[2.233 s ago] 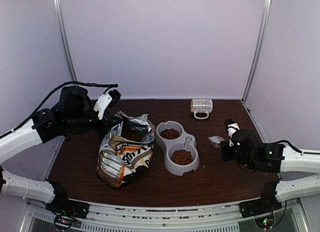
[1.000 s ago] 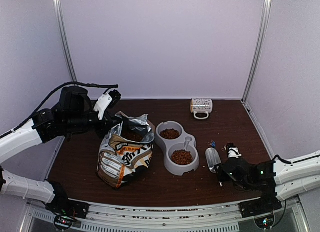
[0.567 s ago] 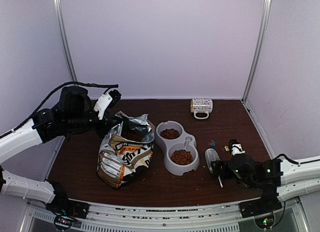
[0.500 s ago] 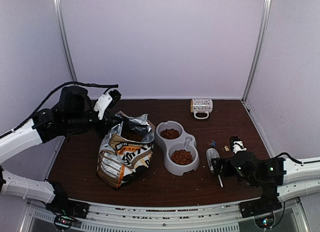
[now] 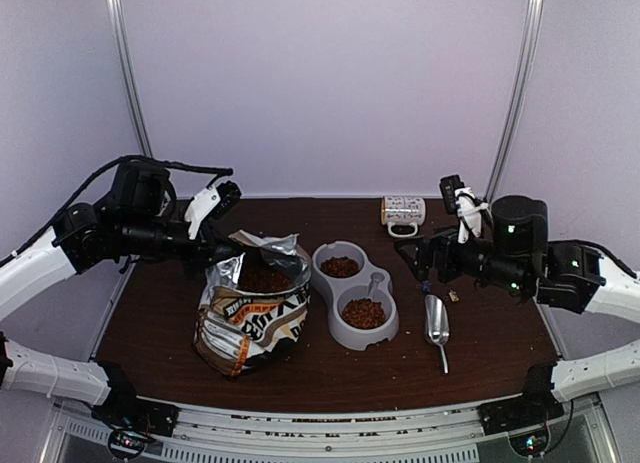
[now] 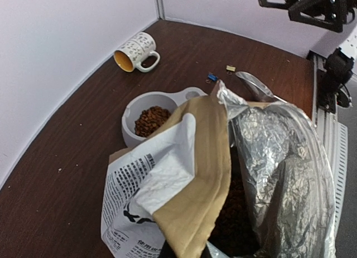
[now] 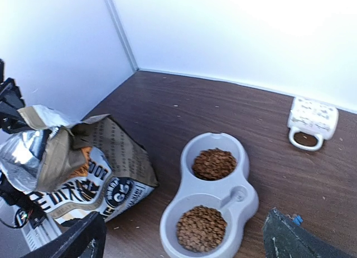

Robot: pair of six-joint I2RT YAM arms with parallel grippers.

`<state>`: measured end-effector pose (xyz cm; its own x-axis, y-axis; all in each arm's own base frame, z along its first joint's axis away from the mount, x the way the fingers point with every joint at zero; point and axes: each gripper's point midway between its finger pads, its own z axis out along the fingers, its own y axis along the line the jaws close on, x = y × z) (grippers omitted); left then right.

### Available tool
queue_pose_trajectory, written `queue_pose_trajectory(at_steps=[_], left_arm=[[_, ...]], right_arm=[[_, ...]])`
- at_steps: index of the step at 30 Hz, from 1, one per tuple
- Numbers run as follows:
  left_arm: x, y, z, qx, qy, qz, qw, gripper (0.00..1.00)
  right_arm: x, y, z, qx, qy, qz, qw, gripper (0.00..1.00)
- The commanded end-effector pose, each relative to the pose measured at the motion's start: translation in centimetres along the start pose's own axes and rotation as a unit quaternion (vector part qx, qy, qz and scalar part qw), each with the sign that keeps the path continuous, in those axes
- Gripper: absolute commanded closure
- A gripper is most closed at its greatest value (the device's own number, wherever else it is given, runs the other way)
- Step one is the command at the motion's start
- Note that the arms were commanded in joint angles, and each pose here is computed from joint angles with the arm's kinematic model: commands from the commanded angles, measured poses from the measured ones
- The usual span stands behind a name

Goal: Serve the pet food
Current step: Adjust the pet food bag at the center of the board.

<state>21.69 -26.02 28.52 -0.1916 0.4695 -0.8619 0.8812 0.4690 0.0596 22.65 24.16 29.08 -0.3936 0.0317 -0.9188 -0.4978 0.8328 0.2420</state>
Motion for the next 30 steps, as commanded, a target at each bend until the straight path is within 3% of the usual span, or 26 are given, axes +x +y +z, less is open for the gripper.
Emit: queue_pose_trajectory(at_steps=[1,9,17,23,30], left_arm=[[-8.2,-3.7,-5.5,0.086,-0.124,0.081,0.985,1.00],[-9.7,-3.6,-8.3,0.067,-0.123,0.116,0.983,1.00],[-10.5,-6.3,-7.6,0.165,-0.127,0.126,0.970,1.00],[-11.2,-7.5,-6.1,0.222,-0.117,0.121,0.960,1.00],[-11.2,-8.2,-5.4,0.244,-0.113,0.123,0.955,1.00]], right_arm=[[-0.5,5.4,0.8,-0.121,0.044,-0.070,0.989,0.00],[-1.0,7.6,1.0,-0.176,0.026,-0.053,0.983,0.00],[-0.2,6.8,-0.3,-0.188,-0.008,-0.075,0.979,0.00],[2.0,8.6,-1.5,-0.289,-0.043,-0.108,0.950,0.00],[3.0,11.2,-1.7,-0.365,-0.027,-0.141,0.920,0.00]])
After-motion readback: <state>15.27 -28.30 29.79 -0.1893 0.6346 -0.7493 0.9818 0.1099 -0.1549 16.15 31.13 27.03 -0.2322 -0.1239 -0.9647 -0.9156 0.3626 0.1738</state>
